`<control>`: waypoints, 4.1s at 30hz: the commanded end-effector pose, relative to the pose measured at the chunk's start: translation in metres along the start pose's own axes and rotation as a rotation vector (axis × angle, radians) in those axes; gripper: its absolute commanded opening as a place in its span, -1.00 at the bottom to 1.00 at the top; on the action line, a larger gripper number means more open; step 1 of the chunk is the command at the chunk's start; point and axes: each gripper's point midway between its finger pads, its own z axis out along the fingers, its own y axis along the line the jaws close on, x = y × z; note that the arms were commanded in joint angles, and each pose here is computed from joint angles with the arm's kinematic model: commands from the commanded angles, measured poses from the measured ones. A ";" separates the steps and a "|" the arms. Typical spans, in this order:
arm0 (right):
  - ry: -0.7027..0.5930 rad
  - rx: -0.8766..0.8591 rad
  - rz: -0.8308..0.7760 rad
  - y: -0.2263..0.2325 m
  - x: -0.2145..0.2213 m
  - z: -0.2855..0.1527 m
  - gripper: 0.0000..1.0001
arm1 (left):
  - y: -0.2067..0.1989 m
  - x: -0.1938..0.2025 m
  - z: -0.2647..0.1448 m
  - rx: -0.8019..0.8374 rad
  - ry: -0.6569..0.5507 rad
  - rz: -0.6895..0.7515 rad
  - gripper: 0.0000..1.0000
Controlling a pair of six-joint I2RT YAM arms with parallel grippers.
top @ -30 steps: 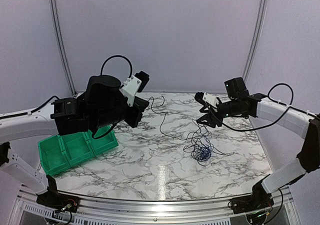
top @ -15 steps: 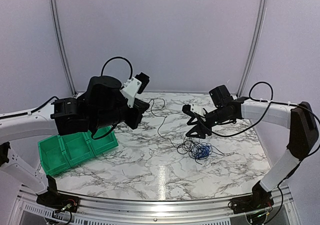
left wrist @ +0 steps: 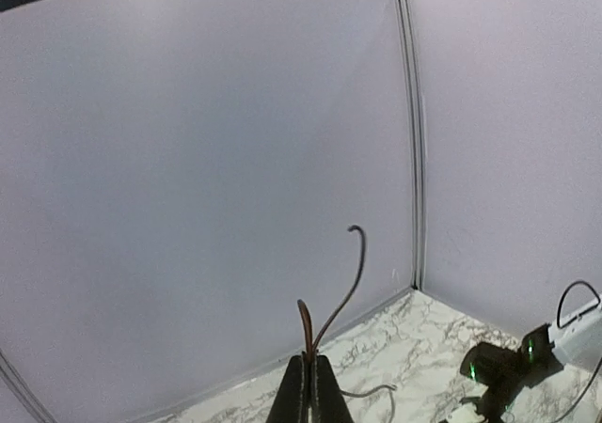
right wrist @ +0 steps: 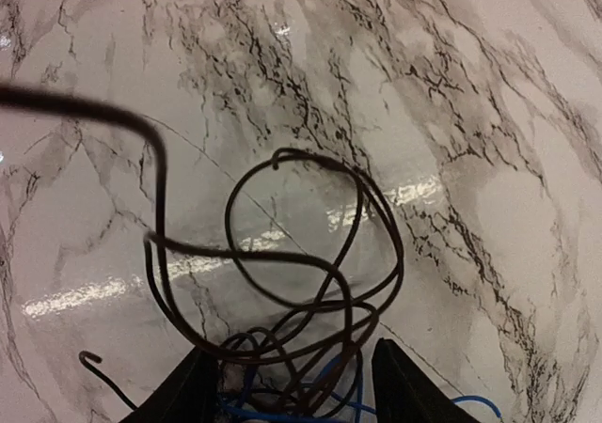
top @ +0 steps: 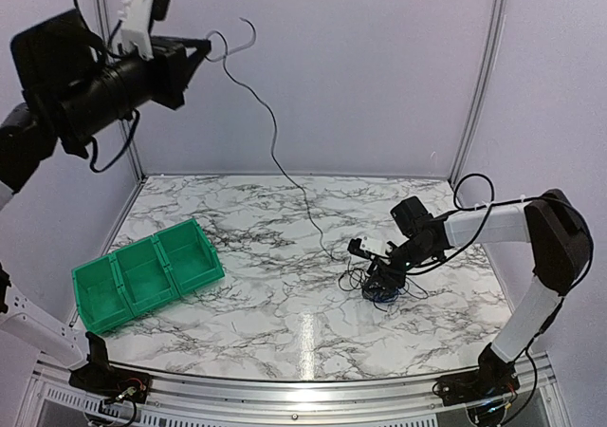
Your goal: Untangle the cables
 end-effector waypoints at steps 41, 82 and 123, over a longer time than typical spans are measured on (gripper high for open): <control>0.183 0.371 0.404 -0.130 0.107 -0.038 0.58 | 0.165 -0.129 -0.133 -0.565 -0.228 -0.034 -1.00; 0.016 0.324 0.450 -0.139 0.089 -0.082 -0.13 | 0.171 -0.091 -0.131 -0.676 -0.061 0.089 -1.00; -0.216 0.030 0.124 -0.035 -0.010 -0.073 0.45 | 0.070 -0.184 -0.074 -0.282 -0.544 0.166 -1.00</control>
